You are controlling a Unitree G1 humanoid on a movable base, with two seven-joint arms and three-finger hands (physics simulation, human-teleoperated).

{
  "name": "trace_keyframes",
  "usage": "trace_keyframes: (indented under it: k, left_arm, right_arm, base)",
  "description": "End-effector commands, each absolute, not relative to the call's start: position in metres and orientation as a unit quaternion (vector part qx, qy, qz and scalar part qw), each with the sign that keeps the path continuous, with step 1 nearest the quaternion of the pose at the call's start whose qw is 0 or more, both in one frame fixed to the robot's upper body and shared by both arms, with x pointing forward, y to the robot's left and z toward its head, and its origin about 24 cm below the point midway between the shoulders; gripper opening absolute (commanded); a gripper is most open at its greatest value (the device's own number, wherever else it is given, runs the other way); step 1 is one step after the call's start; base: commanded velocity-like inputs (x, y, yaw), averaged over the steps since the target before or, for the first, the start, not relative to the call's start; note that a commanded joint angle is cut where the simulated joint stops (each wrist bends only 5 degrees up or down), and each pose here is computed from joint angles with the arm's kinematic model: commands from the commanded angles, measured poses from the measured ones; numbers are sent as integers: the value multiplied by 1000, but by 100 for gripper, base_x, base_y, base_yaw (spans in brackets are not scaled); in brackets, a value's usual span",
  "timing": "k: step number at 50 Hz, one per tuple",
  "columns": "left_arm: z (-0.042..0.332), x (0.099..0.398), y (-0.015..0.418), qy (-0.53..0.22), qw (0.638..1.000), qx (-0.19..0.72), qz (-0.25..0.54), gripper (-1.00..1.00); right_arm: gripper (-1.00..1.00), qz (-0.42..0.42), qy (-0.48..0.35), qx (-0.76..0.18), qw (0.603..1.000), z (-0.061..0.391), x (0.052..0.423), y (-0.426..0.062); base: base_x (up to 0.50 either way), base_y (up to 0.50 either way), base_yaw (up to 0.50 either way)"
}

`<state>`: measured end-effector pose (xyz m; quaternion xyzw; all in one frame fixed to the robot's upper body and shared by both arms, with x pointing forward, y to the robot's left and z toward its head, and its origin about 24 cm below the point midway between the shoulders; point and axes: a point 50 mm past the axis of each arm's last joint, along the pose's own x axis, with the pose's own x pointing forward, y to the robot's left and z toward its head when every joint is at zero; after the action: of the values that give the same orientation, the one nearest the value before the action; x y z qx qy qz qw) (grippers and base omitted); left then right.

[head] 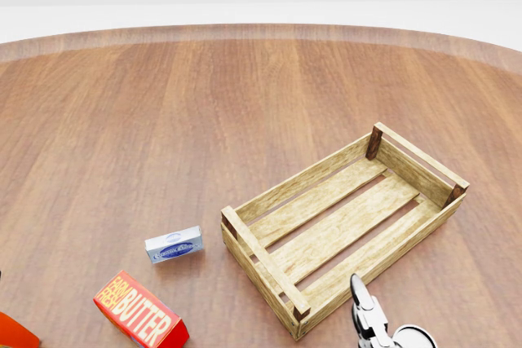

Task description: Pick up the tomato sauce, and put it in the wooden tray.

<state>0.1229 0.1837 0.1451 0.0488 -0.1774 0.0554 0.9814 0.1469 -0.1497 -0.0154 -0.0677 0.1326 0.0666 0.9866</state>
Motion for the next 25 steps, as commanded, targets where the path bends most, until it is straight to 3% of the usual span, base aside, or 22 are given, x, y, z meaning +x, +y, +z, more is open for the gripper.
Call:
trace_keyframes:
  k: [1,25]
  left_arm:
    - [145,123,184,-178,981,49,56,100]
    - [145,123,183,-177,981,49,55,100]
  right_arm:
    - [100,67,138,-70,986,-19,147,-149]
    - [100,65,155,-78,983,-28,149,-149]
  base:
    - [0,0,0]
    - [0,0,0]
